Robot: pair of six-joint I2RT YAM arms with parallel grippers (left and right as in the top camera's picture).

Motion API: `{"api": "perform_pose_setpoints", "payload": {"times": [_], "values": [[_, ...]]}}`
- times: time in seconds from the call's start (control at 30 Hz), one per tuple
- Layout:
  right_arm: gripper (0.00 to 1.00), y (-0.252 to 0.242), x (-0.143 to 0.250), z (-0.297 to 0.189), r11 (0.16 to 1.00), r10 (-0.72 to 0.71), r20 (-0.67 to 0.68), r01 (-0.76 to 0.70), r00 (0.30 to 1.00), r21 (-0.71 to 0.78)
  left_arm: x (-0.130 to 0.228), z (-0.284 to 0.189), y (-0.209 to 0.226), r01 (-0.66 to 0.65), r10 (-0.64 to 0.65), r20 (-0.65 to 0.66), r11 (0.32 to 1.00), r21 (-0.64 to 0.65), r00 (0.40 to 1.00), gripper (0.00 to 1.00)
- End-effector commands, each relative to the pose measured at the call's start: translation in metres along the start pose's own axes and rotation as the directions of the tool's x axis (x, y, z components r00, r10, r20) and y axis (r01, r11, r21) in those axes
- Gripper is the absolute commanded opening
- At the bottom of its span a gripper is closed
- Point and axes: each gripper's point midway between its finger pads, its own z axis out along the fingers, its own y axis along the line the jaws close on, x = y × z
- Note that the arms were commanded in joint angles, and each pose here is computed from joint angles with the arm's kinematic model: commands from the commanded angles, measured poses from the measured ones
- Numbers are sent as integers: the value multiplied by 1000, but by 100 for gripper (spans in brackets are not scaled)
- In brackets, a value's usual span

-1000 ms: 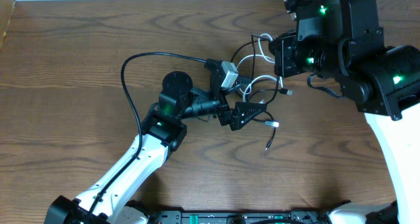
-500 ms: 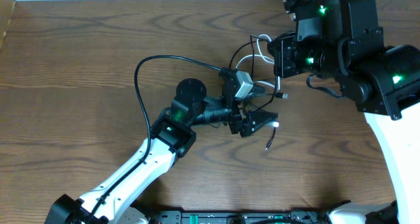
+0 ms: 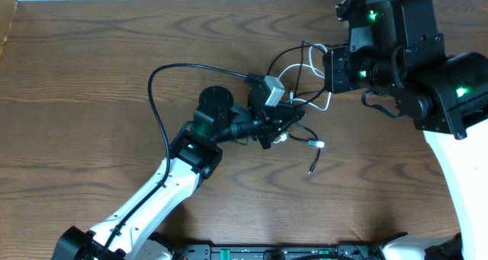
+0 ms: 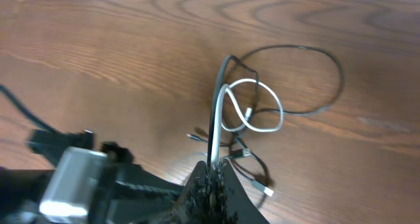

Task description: Untangle cables

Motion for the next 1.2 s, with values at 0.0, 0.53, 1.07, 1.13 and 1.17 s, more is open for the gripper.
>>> {"api": "perform_pose_setpoints", "payload": {"times": [0.0,0.53,1.07,1.13,1.17], "values": [[1,-13,0,-1,997,8,5,-8,1000,81,-14,-9,-3,-24,24,41,1000,-12,999,8],[1,-78,46,28,912,92,-113,-38,989,407,-42,-65,25,11,7,108,986,-167,994,8],[71,-66,113,131,976,-20,-281,80,960,202,-67,-144,40,32,25,198,960,-280,980,8],[73,-54,125,148,989,-73,-297,107,952,101,-66,-150,46,53,10,202,952,-301,979,7],[73,-50,131,156,992,-85,-300,109,950,66,-66,-154,47,58,6,204,950,-306,979,8]]}}
